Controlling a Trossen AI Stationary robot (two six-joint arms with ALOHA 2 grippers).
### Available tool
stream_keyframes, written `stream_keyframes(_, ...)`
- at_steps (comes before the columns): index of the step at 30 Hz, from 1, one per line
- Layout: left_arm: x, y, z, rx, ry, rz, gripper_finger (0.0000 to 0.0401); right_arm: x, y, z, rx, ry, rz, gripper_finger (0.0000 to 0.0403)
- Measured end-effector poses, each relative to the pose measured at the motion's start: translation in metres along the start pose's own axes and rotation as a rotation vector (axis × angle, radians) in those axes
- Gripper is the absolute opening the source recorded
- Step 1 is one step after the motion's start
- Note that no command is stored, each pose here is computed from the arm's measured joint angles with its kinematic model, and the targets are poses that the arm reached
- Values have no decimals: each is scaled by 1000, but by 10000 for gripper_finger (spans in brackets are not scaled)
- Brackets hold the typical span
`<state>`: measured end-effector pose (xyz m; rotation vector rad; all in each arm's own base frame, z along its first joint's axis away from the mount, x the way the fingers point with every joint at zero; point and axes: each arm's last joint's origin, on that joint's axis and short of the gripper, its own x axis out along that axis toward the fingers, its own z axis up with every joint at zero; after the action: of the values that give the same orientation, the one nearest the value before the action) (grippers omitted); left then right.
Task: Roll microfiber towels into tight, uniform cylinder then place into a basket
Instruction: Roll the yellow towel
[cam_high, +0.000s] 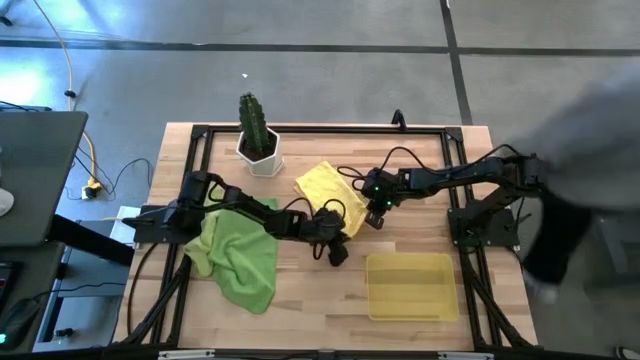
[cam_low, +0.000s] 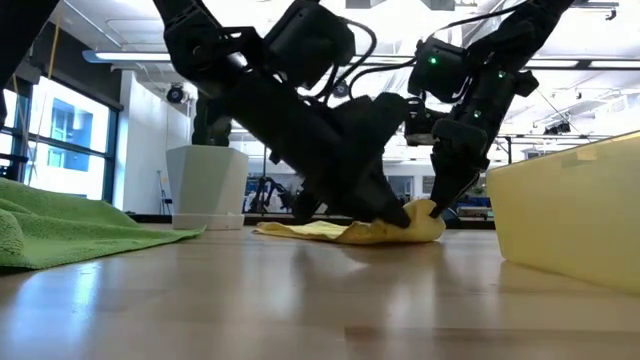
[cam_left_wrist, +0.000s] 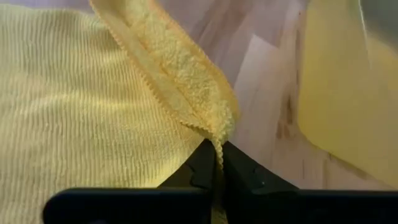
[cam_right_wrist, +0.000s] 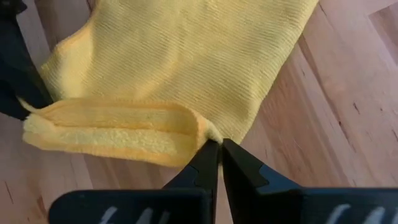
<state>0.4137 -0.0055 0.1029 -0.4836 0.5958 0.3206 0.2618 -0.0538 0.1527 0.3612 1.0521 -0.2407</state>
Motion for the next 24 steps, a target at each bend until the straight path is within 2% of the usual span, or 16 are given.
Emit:
stream_keyframes(6, 0, 1, -1, -187, 0, 19, 4, 0, 0, 0, 34, -1, -4, 12)
stream_keyframes(11, -3, 0, 2, -278, -28, 45, 2, 0, 1, 0, 30, -2, -10, 12)
stream_keyframes(17, -17, -5, 14, -305, -122, 120, 1, 0, -1, -1, 31, -4, -52, 12)
stream_keyframes(19, -24, -2, 13, -294, -98, 196, 1, 0, -1, -1, 31, -5, -52, 12)
stream_keyframes(24, -23, 4, 5, -309, -47, 272, 1, 1, 0, 2, 29, -25, -47, 12)
